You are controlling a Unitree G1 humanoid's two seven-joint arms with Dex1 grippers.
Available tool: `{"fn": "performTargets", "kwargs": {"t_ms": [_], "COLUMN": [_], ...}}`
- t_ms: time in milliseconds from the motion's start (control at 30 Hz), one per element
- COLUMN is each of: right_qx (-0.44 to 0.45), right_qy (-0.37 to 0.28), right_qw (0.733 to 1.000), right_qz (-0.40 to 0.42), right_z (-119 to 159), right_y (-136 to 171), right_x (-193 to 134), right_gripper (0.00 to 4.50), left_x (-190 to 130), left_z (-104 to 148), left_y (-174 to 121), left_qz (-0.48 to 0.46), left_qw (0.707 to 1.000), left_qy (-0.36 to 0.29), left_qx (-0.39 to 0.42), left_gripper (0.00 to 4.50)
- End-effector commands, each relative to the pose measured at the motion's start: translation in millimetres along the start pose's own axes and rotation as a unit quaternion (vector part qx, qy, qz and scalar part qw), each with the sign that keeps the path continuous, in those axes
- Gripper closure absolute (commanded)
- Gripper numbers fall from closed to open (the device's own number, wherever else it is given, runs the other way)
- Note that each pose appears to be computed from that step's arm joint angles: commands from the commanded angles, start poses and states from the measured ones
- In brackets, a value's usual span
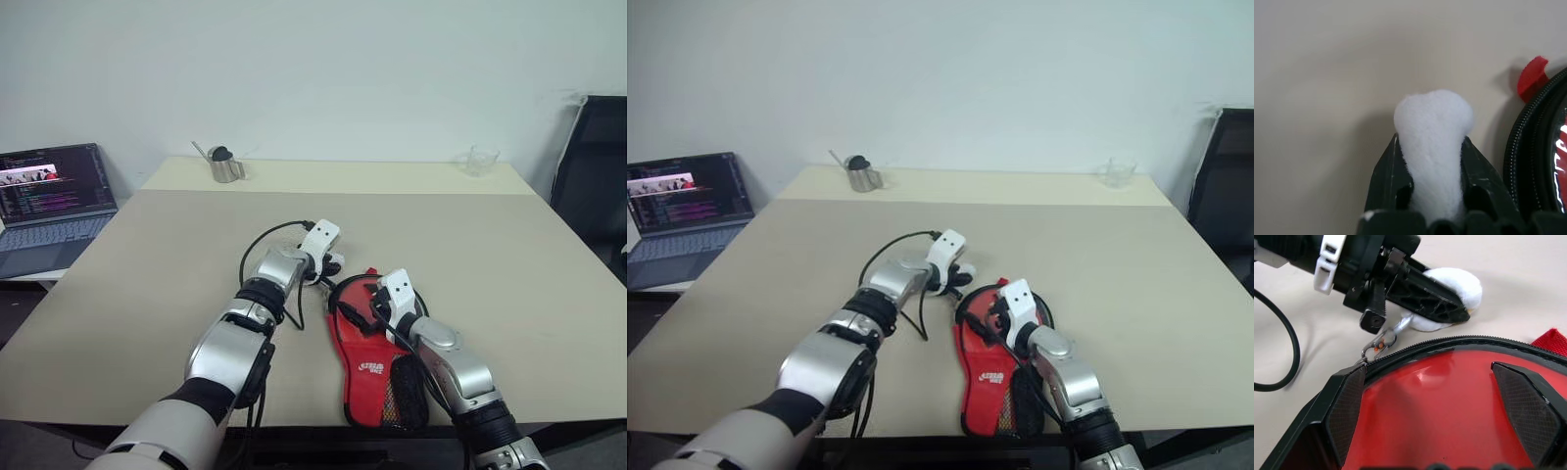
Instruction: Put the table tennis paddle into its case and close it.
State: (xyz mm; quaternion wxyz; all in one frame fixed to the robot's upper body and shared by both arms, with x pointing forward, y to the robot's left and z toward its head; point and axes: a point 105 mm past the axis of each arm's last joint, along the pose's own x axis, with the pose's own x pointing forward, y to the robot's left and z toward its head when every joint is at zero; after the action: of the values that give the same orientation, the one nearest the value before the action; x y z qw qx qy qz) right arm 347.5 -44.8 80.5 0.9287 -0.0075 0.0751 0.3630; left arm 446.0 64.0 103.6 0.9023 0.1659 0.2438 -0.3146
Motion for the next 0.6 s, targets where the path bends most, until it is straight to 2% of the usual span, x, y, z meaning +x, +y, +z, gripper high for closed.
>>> {"fn": "performTargets", "kwargs": {"t_ms": [33,300,600], "right_qx": [0.008,0.005,0.009], "right_qy": [0.033,0.041,0.048], "right_qw": [0.999,0.999,0.998], "right_qz": [0.016,0.026,0.032], "right_z": [-17.9,-18.9,-19.8], "right_y": [7.0,9.3,10.6], "right_x": [1.0,0.1,-3.0], "right_gripper": [0.00,0.00,0.00], "left_x": [-1.3,5.9,12.7], "left_z": [27.1,57.1,73.0], "left_y": [1.8,-13.9,-32.8], "left_qz": [0.021,0.044,0.059], "left_qw": [0.999,0.994,0.982], "left_qy": [-0.032,-0.061,-0.073], "left_qx": [0.033,0.082,0.162], "left_gripper": [3.98,3.98,3.98]}}
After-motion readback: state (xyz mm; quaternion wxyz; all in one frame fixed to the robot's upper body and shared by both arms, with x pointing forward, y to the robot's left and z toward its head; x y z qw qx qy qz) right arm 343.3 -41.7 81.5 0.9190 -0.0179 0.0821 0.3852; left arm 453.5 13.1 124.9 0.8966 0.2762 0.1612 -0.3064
